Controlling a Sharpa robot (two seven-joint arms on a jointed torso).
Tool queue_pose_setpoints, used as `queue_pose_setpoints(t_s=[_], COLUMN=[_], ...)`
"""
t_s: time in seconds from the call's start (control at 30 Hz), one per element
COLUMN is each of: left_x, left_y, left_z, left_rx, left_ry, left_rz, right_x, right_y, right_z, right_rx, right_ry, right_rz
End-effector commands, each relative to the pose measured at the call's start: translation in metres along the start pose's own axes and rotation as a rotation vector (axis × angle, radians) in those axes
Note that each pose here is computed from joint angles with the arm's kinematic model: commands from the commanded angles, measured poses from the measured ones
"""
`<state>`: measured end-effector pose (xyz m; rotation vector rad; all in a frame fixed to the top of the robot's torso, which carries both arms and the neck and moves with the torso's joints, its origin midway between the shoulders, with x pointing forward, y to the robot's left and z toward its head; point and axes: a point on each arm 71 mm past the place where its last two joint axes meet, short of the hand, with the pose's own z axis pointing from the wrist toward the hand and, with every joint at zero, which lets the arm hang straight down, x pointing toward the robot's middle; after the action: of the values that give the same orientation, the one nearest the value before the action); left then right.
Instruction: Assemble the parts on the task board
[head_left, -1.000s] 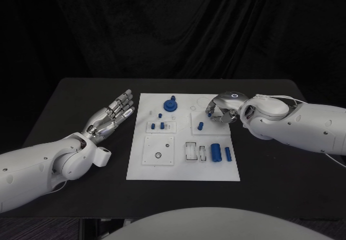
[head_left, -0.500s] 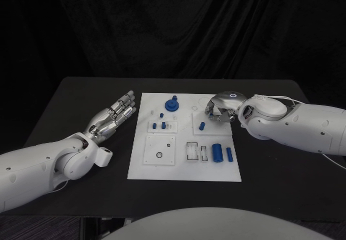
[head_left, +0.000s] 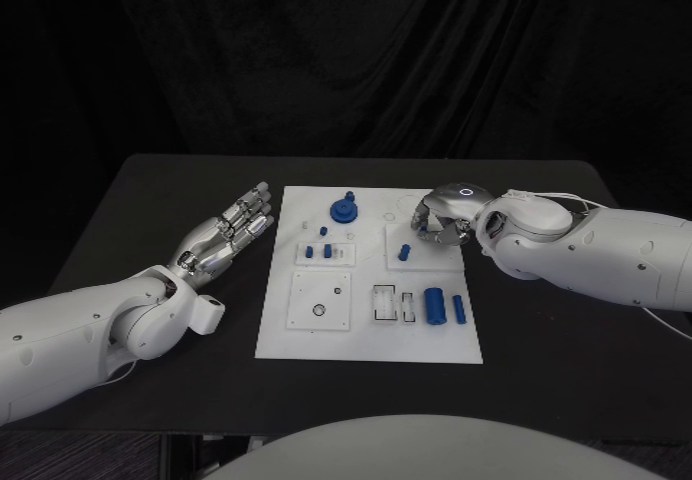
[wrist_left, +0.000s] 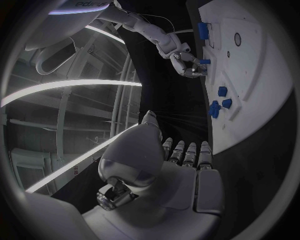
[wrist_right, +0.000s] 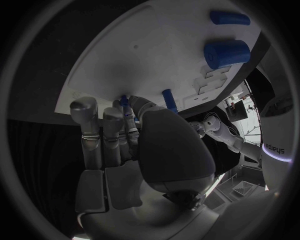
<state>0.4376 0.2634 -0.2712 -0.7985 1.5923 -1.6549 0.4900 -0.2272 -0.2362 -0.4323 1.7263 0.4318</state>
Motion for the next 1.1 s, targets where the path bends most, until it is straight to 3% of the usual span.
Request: queue_pose_setpoints(t_s=[0.03,1.1], left_x=[0.0025,-0.0006], left_y=[-0.0126,-0.0075], left_z=[-0.0007,-0.0016], left_rx=[0.188,0.156], left_ry=[0.018,0.030], left_rz=[-0.017,-0.030], right_x=[0.0035,0.0030], right_y=[-0.0036,-0.0057], right_z=[-0.0011,-0.0021], right_rx=[0.030,0.039], right_ry=[0.029,0.017], right_rz=[-0.008,-0.007])
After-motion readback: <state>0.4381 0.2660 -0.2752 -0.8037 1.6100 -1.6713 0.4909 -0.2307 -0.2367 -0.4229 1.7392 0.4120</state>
